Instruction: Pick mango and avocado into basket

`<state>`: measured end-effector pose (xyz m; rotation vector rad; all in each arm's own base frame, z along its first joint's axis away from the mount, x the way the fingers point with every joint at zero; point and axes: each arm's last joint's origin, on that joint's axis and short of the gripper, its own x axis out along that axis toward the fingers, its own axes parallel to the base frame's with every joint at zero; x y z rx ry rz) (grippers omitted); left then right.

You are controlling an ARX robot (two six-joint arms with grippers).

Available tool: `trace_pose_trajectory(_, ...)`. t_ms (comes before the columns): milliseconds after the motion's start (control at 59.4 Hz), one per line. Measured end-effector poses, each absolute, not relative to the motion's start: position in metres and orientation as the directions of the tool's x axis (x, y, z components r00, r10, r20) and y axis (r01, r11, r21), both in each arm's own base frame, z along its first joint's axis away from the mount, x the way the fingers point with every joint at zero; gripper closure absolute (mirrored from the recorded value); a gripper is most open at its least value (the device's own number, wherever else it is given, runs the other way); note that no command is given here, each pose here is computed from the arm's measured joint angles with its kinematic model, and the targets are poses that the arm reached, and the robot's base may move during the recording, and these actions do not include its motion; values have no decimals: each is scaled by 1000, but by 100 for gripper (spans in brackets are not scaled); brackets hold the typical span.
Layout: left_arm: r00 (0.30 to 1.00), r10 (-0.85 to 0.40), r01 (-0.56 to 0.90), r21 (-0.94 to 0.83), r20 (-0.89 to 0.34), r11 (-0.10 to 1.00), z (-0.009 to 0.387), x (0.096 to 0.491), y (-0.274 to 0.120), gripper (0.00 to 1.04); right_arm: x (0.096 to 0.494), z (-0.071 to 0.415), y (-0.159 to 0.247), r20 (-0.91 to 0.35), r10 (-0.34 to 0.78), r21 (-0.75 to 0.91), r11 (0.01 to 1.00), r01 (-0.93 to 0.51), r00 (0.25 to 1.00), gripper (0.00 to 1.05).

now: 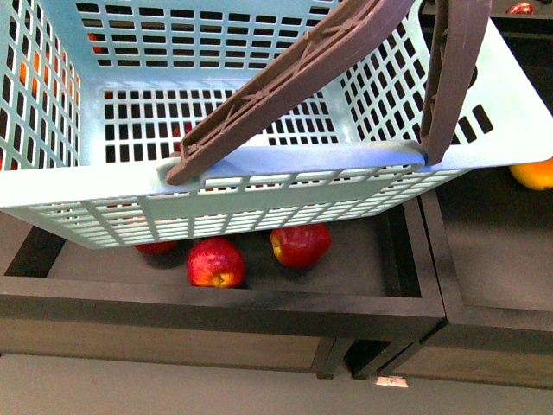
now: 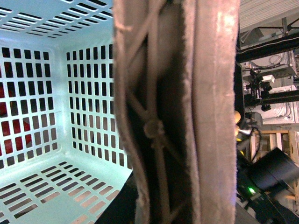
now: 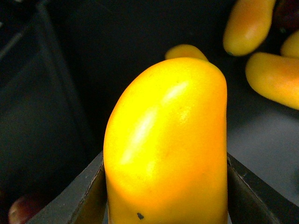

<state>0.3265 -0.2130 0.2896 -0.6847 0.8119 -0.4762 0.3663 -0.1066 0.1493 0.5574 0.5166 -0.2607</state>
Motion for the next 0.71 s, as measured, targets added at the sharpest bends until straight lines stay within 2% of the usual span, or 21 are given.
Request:
trace_pose_trajectory(168,605,-624,128,-713,-495,690,290,327,-213,91,339,207,-81,-380,-40,455,862,224,924,46)
trace_pose_trajectory(320,605,-624,128,-713,-495,690,290,327,-213,91,324,241,-52,-273,24,450,887,105,962,46)
trace_pose_trajectory(455,605,-624,128,-713,-495,690,290,327,-213,91,319,250,-20,-232,102,435,900,10,967,46)
trace_pose_trajectory(707,605,-624,127,-713,-496,690,289,326,-213,91,317,244,40,-236,231,403,907,-122,944,46)
